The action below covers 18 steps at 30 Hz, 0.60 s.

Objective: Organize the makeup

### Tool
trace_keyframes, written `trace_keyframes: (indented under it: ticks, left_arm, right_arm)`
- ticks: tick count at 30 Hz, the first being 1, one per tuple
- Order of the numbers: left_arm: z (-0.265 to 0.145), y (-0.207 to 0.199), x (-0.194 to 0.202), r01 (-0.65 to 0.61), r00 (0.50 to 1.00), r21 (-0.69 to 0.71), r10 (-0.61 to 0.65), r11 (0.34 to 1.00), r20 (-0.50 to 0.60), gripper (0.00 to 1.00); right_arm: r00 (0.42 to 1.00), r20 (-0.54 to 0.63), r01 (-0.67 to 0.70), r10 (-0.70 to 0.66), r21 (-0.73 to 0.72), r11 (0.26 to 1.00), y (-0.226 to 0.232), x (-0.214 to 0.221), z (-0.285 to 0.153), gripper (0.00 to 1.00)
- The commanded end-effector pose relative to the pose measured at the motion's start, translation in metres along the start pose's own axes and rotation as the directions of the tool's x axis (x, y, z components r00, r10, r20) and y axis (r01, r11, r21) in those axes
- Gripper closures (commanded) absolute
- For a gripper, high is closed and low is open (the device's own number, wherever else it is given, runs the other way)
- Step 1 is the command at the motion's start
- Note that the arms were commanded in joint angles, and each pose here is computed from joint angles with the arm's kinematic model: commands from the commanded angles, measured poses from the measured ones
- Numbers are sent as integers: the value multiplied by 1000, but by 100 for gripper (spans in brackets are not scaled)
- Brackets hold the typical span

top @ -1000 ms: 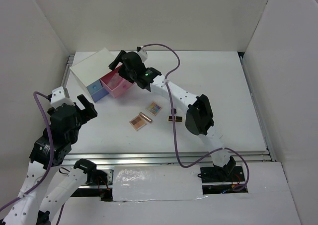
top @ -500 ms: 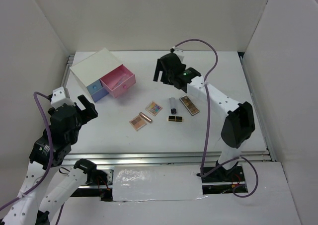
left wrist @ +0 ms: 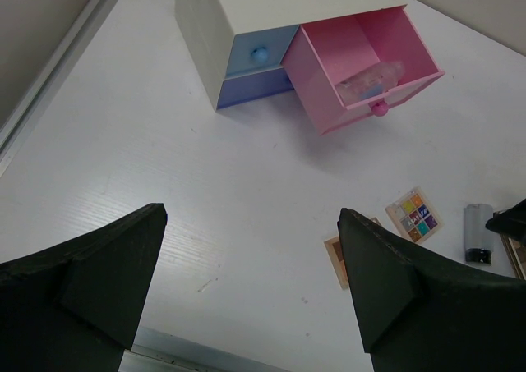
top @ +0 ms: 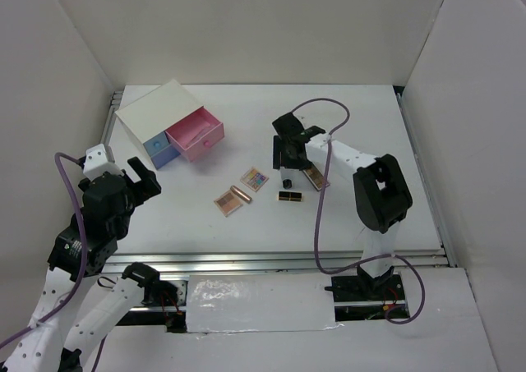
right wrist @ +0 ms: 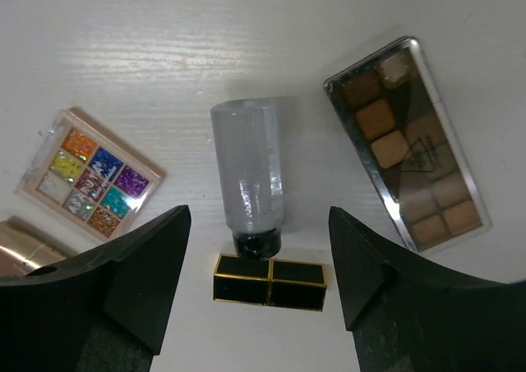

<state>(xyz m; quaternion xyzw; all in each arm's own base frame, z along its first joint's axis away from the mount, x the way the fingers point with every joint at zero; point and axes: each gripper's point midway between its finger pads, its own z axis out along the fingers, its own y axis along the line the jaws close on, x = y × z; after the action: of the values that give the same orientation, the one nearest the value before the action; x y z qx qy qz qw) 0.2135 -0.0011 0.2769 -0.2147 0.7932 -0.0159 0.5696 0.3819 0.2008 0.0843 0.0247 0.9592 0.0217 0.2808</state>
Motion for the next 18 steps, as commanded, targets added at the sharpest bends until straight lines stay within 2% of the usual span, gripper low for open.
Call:
trace_keyframes:
  ticks: [1, 9, 13, 18]
  left_arm:
    - [-1, -1, -8, 10, 1000, -3, -10, 1000, 27, 1]
    - [-2, -2, -8, 11, 1000, 5, -12, 1000, 29, 1]
    - [-3, -2, -8, 11, 999, 8, -11, 1000, 31, 1]
    - [-2, -2, -8, 10, 1000, 8, -10, 1000, 29, 0]
  right_arm:
    - [999, -49, 21, -24, -55, 998, 15, 11, 17, 25]
    - [993, -118, 20, -27, -62, 998, 17, 36, 40, 40]
    - [992, -128, 16, -22, -47, 999, 15, 40, 43, 42]
    - [990, -139, 21, -25, -31, 999, 13, 40, 47, 56]
